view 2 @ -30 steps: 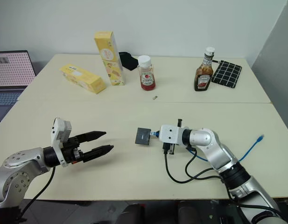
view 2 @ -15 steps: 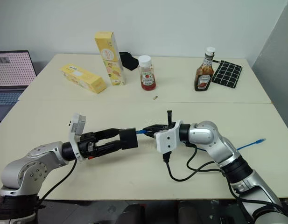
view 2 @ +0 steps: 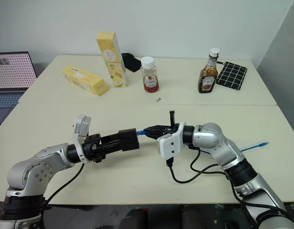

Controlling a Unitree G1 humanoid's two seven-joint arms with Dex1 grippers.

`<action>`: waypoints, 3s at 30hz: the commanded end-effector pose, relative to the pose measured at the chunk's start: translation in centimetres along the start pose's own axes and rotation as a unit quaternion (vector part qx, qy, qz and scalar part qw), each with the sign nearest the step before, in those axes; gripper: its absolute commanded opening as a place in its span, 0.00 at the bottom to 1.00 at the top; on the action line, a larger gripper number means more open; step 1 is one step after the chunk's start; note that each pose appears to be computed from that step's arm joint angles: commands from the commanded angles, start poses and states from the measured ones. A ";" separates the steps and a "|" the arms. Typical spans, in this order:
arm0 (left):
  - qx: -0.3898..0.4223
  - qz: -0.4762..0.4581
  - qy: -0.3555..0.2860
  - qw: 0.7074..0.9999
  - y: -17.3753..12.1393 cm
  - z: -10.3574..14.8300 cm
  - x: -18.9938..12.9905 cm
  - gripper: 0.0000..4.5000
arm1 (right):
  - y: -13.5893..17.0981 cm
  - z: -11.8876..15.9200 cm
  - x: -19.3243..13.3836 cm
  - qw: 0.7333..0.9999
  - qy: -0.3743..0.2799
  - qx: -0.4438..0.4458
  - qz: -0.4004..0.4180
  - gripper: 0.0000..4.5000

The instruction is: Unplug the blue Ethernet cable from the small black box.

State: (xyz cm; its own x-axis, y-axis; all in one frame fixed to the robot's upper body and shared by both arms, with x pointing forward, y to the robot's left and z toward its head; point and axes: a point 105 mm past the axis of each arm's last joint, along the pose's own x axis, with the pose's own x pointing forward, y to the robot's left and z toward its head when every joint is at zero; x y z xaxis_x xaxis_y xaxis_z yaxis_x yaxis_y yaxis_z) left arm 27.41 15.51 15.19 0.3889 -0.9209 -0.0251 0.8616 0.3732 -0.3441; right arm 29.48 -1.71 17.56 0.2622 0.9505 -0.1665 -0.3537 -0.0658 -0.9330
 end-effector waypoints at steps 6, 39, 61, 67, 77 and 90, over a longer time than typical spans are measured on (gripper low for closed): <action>0.025 -0.011 0.005 1.000 0.0 0.4 0.1 0.17 | -0.6 0.5 -0.6 0.997 -0.020 -0.072 -0.003 0.17; 0.137 -0.149 0.037 0.979 -0.3 0.9 3.0 0.17 | -0.4 1.5 -2.1 0.818 -0.024 0.574 0.034 0.43; 0.143 -0.152 0.045 0.977 -0.5 0.5 2.7 0.17 | -0.2 0.8 -2.6 0.797 -0.026 0.600 0.061 0.18; 0.144 -0.157 0.045 0.976 -0.7 0.5 2.6 0.17 | -0.1 0.8 -2.8 0.793 -0.025 0.604 0.075 0.01; 0.142 -0.171 0.059 0.973 -1.3 -0.4 1.4 0.17 | 0.9 0.2 -3.4 0.783 -0.009 0.612 0.108 0.01; 0.114 -0.039 0.046 0.992 0.9 -1.5 -1.7 0.17 | 0.8 -11.3 -6.2 0.789 0.175 0.573 -0.133 0.01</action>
State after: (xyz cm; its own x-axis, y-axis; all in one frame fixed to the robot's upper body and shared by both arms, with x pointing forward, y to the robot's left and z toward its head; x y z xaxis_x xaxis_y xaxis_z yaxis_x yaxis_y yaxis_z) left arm 26.85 17.22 12.13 0.2634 -0.9571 -0.1209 0.9431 0.2818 -0.1764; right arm 34.39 -9.45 13.86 0.4234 0.8492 -0.3155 -0.8863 0.4604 0.0498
